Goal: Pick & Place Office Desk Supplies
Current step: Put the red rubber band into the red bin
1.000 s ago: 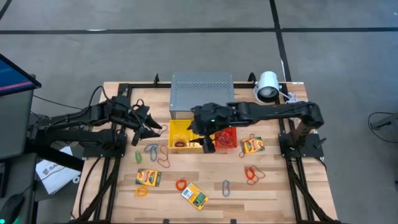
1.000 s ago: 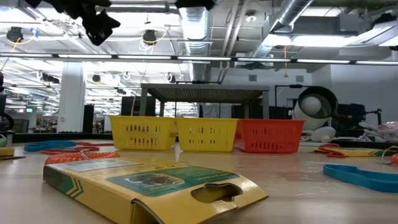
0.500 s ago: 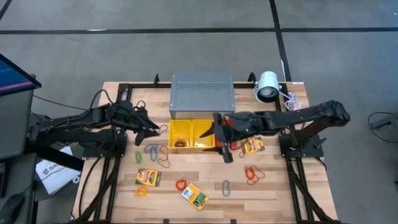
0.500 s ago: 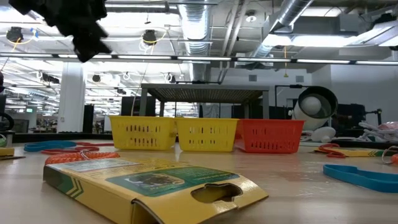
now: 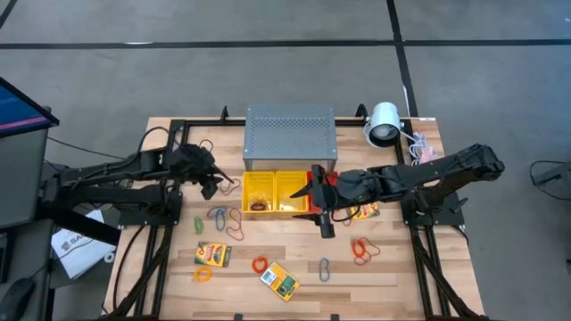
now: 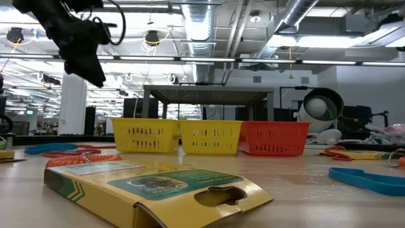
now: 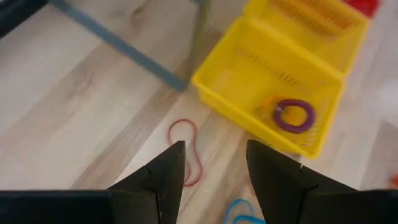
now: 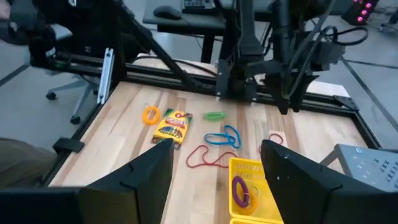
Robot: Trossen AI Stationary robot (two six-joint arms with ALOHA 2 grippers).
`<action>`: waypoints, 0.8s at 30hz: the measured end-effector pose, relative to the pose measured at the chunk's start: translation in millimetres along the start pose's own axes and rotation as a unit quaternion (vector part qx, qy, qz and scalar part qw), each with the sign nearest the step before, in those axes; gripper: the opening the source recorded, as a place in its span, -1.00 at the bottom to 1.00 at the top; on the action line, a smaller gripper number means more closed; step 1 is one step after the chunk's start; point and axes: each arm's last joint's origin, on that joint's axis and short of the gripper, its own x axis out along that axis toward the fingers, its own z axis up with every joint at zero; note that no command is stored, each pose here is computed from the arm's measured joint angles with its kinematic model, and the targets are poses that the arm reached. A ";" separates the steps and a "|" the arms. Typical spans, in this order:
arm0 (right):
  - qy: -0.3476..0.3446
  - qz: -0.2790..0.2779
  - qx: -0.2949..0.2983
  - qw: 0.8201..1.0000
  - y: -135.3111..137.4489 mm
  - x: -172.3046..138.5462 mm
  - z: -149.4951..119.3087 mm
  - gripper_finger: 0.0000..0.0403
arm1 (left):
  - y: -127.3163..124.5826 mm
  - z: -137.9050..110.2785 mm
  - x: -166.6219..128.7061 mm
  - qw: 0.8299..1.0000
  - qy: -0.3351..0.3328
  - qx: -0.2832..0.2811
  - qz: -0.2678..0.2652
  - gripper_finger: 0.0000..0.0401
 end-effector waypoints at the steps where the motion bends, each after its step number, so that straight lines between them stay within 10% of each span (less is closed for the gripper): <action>1: 0.000 0.000 0.004 1.000 -0.2 0.0 0.0 0.16 | 1.6 1.0 3.1 1.000 0.007 -0.002 0.005 -0.17; 24: 0.001 -0.016 0.023 1.000 22.3 -4.8 -0.2 0.16 | 32.3 -0.8 61.1 0.974 0.189 -0.084 0.087 -0.25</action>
